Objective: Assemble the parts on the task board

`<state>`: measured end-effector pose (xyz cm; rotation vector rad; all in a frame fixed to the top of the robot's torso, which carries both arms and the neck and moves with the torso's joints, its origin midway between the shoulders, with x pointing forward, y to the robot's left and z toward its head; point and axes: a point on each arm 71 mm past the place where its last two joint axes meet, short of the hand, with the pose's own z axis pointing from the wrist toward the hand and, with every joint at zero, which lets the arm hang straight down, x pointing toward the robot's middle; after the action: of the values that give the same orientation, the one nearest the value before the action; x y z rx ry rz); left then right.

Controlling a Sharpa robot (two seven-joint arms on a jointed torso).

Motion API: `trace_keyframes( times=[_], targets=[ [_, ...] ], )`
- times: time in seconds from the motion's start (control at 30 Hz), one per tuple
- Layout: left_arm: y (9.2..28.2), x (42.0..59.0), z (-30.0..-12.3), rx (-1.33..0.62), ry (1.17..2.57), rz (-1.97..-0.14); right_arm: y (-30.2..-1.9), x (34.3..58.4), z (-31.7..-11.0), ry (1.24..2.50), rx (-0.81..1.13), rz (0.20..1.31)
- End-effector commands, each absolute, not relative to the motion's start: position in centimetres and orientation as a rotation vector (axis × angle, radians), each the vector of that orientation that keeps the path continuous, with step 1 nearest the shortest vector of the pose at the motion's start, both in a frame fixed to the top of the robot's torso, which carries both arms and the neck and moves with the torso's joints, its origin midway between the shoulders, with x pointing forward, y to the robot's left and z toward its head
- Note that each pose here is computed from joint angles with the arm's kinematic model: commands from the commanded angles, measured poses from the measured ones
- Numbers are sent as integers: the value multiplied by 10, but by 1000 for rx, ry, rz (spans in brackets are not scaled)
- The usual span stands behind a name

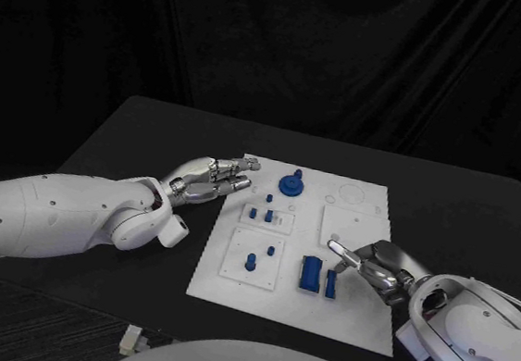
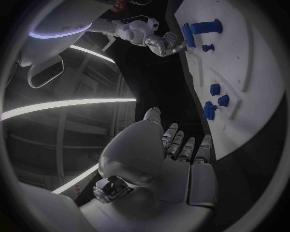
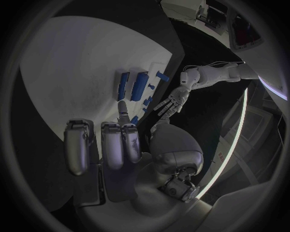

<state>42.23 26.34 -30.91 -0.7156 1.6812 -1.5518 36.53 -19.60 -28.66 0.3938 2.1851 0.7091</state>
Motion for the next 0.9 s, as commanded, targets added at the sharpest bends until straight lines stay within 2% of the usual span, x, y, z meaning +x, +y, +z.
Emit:
trace_keyframes(
  times=[0.03, 0.33, 0.5, 0.77, 0.9],
  targets=[
    [261, 421, -301, -654, 1569, -1643, -195, 363, -289, 2217, 369, 695],
    [262, 421, -301, -655, 1572, -1642, -193, 362, -292, 2251, 341, 672],
    [262, 421, -300, -654, 1569, -1642, -194, 363, -289, 2192, 325, 674],
    [265, 417, -297, -648, 1546, -1648, -200, 364, -264, 1909, 328, 823],
    [267, 410, -292, -649, 1531, -1649, -207, 368, -238, 1709, 352, 931]
  ],
)
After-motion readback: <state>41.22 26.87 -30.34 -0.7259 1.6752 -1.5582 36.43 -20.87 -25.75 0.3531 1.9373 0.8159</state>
